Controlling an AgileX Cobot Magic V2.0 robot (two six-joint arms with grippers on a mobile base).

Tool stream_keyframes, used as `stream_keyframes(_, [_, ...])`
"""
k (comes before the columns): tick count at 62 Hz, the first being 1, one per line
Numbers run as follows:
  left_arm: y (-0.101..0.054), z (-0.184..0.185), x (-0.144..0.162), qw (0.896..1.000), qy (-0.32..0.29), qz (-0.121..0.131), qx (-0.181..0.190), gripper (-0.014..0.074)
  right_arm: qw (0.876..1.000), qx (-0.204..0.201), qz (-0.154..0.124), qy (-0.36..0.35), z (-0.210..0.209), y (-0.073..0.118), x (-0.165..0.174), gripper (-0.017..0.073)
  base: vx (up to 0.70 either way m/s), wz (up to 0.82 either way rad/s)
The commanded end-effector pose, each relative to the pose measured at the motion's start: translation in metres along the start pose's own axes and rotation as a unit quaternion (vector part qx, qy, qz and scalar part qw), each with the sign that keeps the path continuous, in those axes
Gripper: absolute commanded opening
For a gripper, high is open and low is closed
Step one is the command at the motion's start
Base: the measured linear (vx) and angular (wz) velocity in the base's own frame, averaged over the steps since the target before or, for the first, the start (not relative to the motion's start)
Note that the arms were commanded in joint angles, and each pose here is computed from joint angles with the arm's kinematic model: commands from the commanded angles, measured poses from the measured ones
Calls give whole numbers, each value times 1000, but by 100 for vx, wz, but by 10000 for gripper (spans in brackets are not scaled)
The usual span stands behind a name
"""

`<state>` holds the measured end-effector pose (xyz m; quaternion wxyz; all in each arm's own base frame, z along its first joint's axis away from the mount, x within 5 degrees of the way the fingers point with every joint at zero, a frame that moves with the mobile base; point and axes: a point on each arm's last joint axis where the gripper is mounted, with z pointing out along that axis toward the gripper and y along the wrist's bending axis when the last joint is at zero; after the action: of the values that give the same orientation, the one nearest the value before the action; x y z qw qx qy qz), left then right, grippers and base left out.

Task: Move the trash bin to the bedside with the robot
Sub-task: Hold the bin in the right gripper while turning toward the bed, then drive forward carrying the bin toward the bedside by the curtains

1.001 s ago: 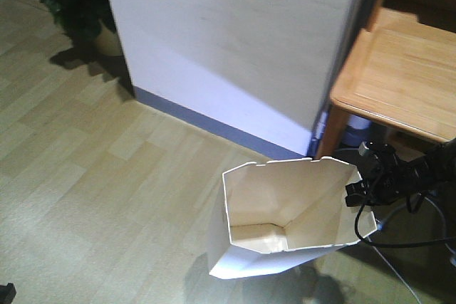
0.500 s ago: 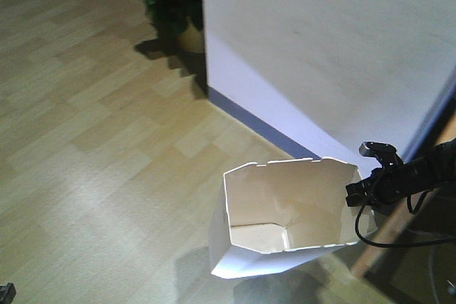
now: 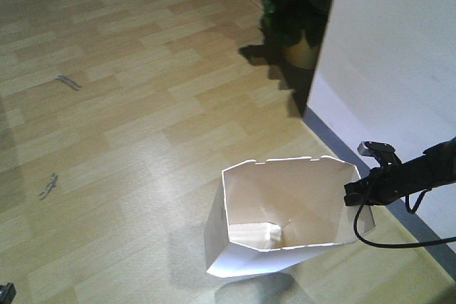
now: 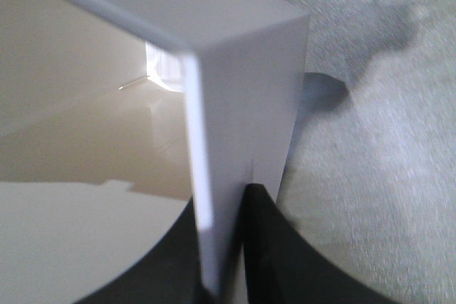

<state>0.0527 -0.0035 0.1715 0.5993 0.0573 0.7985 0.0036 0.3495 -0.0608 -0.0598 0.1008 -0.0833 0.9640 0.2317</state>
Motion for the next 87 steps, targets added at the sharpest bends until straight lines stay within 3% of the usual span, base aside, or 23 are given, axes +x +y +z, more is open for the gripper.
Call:
stream_keyframes(1, [0, 0, -1, 999, -36, -2, -3, -7, 995, -85, 2, -46, -29, 23, -24, -3, 21, 52])
stream_keyframes(87, [0, 0, -1, 999, -36, -2, -3, -7, 995, -85, 2, -46, -29, 23, -24, -3, 33, 35])
